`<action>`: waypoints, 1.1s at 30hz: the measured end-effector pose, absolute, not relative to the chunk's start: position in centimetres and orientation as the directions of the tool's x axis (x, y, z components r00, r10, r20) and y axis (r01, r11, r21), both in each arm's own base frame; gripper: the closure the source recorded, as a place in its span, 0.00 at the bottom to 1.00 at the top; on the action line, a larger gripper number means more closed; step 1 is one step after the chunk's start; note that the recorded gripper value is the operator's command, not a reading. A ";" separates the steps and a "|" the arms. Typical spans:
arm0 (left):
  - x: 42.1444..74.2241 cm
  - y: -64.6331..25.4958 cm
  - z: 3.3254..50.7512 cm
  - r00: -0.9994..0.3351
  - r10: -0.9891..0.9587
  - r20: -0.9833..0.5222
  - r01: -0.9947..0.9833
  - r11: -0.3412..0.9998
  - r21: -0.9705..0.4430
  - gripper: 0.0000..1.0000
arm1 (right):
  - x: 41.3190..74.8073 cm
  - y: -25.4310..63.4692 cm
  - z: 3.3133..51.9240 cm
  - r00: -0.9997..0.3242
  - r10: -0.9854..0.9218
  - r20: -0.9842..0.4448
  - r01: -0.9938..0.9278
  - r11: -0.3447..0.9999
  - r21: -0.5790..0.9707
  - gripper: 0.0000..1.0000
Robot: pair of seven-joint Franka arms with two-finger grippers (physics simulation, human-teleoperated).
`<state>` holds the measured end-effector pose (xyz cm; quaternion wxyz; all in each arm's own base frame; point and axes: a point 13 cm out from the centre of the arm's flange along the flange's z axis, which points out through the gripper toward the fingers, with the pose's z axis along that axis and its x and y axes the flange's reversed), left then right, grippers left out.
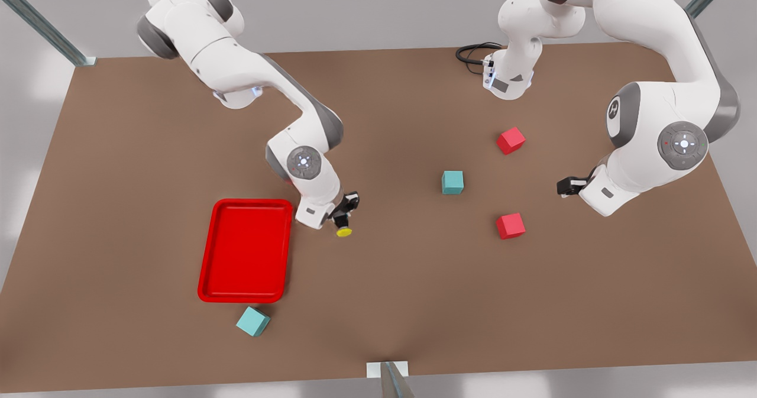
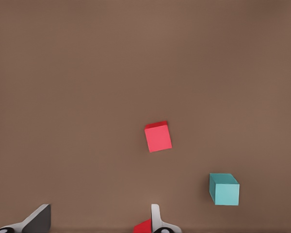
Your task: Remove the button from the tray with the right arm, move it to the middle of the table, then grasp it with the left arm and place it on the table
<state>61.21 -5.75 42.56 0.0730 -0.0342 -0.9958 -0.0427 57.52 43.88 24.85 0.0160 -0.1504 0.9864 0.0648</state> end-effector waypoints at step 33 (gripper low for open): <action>61.4 -5.9 42.1 -0.987 0.060 0.152 0.072 0.994 0.081 0.00 | 51.3 60.8 8.5 -0.985 0.103 0.138 0.115 0.990 0.083 0.00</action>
